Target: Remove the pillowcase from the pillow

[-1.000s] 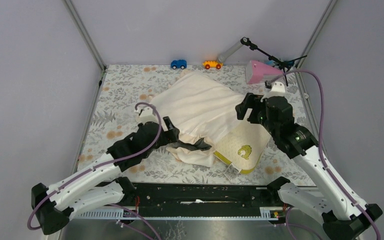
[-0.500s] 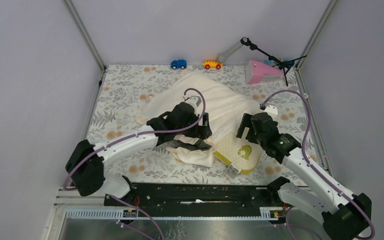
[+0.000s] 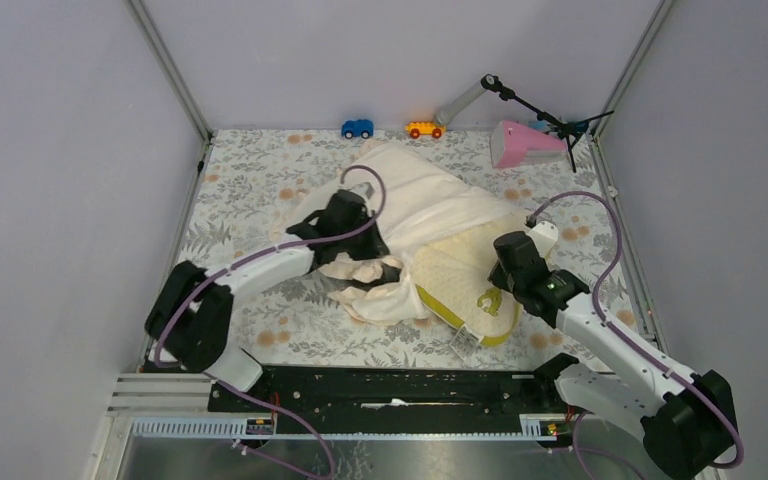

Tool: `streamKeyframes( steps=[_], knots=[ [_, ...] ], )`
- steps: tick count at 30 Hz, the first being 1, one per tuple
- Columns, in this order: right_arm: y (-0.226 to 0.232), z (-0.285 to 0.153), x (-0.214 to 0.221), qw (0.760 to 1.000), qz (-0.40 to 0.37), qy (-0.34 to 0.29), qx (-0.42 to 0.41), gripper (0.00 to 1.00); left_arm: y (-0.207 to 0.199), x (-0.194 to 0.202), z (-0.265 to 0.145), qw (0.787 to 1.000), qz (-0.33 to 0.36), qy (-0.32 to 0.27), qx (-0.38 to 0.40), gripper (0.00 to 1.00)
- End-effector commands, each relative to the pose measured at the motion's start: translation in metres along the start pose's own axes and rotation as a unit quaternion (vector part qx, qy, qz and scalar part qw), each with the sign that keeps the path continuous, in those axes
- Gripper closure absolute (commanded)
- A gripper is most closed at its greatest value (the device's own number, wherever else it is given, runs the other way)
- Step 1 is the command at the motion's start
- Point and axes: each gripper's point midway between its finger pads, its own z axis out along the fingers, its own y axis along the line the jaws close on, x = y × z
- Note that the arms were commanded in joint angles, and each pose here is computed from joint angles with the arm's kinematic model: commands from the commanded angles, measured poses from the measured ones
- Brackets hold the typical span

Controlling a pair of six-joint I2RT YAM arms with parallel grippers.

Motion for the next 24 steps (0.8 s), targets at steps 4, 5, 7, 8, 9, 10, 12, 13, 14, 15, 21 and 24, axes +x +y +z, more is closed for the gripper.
streamKeyframes(
  steps=[4,5,7,8,9,10,12,13,14,15,21,24],
  knots=[
    [-0.049,-0.025,-0.061,0.987,0.019,-0.12,0.109,1.0,0.089,-0.079,-0.097,0.973,-0.122,-0.183,-0.066,1.0],
    [-0.055,-0.028,-0.065,0.984,0.027,-0.129,0.119,1.0,0.108,-0.083,-0.113,0.963,-0.145,-0.208,-0.093,1.0],
    [-0.065,-0.031,-0.069,0.981,0.047,-0.142,0.127,1.0,0.135,-0.091,-0.15,0.938,-0.182,-0.268,-0.124,1.0],
    [-0.067,-0.033,-0.069,0.98,0.055,-0.145,0.125,1.0,0.147,-0.09,-0.161,0.927,-0.196,-0.29,-0.132,1.0],
    [-0.068,-0.033,-0.07,0.98,0.057,-0.147,0.12,1.0,0.151,-0.089,-0.169,0.921,-0.202,-0.306,-0.13,1.0],
    [-0.066,-0.033,-0.07,0.981,0.054,-0.147,0.111,0.99,0.151,-0.09,-0.175,0.919,-0.2,-0.318,-0.123,1.0],
    [-0.052,-0.029,-0.065,0.989,0.025,-0.13,0.072,0.92,0.141,-0.087,-0.172,0.929,-0.182,-0.307,-0.096,1.0],
    [-0.04,-0.028,-0.063,0.992,0.008,-0.12,0.038,0.81,0.134,-0.087,-0.168,0.937,-0.17,-0.294,-0.079,1.0],
    [-0.026,-0.029,-0.061,0.994,-0.011,-0.108,-0.001,0.66,0.126,-0.085,-0.162,0.947,-0.155,-0.276,-0.059,1.0],
    [-0.01,-0.033,-0.058,0.994,-0.029,-0.098,-0.047,0.5,0.119,-0.083,-0.157,0.955,-0.143,-0.258,-0.041,1.0],
    [0.07,-0.095,-0.062,0.946,-0.115,-0.081,-0.292,0.27,0.105,-0.071,-0.146,0.971,-0.115,-0.21,-0.005,0.87],
    [0.097,-0.116,-0.054,0.924,-0.168,-0.007,-0.343,0.35,0.104,-0.066,-0.149,0.972,-0.109,-0.209,-0.011,0.82]
  ],
)
